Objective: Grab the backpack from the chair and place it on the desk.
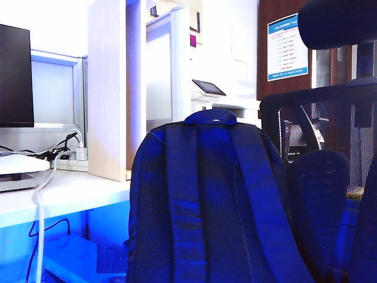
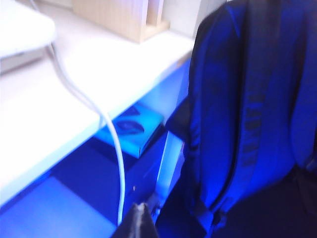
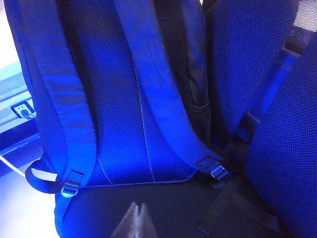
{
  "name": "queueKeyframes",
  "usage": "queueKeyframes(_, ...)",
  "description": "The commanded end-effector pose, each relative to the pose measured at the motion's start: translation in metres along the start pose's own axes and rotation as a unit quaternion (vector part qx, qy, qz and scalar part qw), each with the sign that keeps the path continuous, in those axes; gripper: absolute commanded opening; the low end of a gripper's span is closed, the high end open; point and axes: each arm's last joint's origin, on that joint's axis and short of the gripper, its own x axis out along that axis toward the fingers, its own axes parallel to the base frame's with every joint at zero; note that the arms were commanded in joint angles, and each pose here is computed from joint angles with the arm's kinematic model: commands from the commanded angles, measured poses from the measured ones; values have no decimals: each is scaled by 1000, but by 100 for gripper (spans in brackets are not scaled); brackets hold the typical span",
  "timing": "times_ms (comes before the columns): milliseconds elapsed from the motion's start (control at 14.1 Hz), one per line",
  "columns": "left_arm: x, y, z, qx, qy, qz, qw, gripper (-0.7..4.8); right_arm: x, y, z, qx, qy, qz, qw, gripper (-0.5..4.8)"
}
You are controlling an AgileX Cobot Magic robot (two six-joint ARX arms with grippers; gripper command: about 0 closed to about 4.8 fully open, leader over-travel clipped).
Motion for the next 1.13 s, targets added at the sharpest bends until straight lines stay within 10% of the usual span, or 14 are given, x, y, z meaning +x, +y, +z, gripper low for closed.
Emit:
queueKeyframes(71, 0, -1, 6, 2, -32, -2, 999, -4, 0, 0, 2, -2, -11, 1, 1000, -1)
queueKeyframes(425, 0, -2, 7, 4, -37, -27, 999, 31, 0, 0, 2, -2, -11, 0, 1000, -1)
queueKeyframes(779, -1, -8, 14, -1, -61, -110, 992, 221, 0, 1, 4, -1, -18, 2, 1000, -1)
queueKeyframes(921, -5, -10, 26, 9, -121, -128, 984, 479, -1, 2, 13, 42, -65, 12, 997, 1)
queueKeyframes(1133, -12, -14, 40, 14, -142, -149, 979, 479, -3, 4, 21, 70, -97, 30, 992, 88)
